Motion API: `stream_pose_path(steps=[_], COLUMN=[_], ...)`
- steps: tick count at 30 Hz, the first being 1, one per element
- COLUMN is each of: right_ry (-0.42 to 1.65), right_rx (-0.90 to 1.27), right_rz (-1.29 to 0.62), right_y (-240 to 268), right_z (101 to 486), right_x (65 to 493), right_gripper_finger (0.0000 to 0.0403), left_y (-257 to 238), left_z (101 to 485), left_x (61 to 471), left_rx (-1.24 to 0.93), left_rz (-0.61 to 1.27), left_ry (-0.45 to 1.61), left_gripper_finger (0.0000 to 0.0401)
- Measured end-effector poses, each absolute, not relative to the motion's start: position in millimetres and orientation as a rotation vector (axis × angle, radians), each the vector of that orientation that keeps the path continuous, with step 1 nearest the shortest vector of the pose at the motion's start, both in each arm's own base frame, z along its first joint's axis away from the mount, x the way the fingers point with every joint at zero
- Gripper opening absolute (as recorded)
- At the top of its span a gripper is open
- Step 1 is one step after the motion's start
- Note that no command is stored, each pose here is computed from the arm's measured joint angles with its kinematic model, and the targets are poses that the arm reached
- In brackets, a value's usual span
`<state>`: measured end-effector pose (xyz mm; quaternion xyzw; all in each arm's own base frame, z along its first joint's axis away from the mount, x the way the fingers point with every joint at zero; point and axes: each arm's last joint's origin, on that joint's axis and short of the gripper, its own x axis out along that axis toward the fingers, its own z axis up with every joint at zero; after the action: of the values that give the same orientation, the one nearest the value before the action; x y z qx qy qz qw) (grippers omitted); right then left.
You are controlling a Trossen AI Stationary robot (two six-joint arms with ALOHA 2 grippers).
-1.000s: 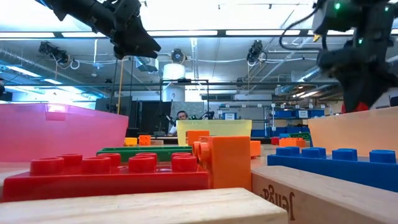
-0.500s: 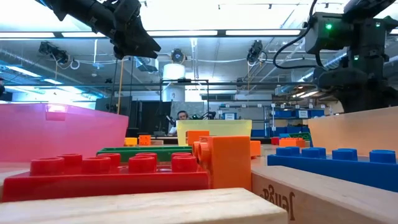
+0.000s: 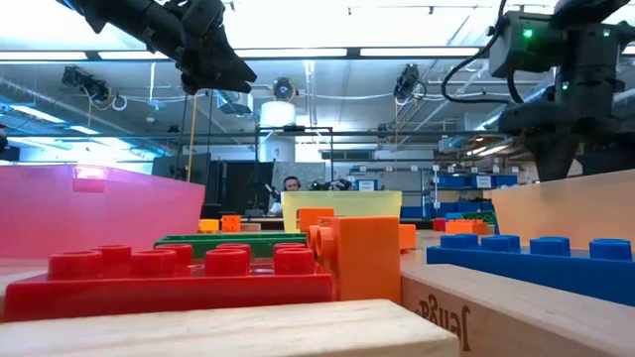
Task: Sort blocks by size
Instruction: Put the 3 stud blue game piece into the pink bin
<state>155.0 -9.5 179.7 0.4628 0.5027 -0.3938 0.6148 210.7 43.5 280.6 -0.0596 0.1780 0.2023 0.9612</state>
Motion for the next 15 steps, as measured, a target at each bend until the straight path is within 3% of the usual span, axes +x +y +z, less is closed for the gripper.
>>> stream_pose_path(steps=[9, 15], right_ry=[1.166, 1.048], right_rx=[0.94, 0.877], right_rz=[-0.959, -0.835], right_y=[-8.3, 10.5], right_z=[240.5, 300.4], right_x=[153.0, 158.0], right_gripper_finger=[0.0235, 0.0194], left_y=[43.6, 41.9], left_z=[278.8, 275.2], left_x=[211.4, 211.7], left_rx=[-0.12, -0.166], left_rz=[0.41, 0.414], left_ry=[0.374, 0.399], left_gripper_finger=[0.0198, 0.0198])
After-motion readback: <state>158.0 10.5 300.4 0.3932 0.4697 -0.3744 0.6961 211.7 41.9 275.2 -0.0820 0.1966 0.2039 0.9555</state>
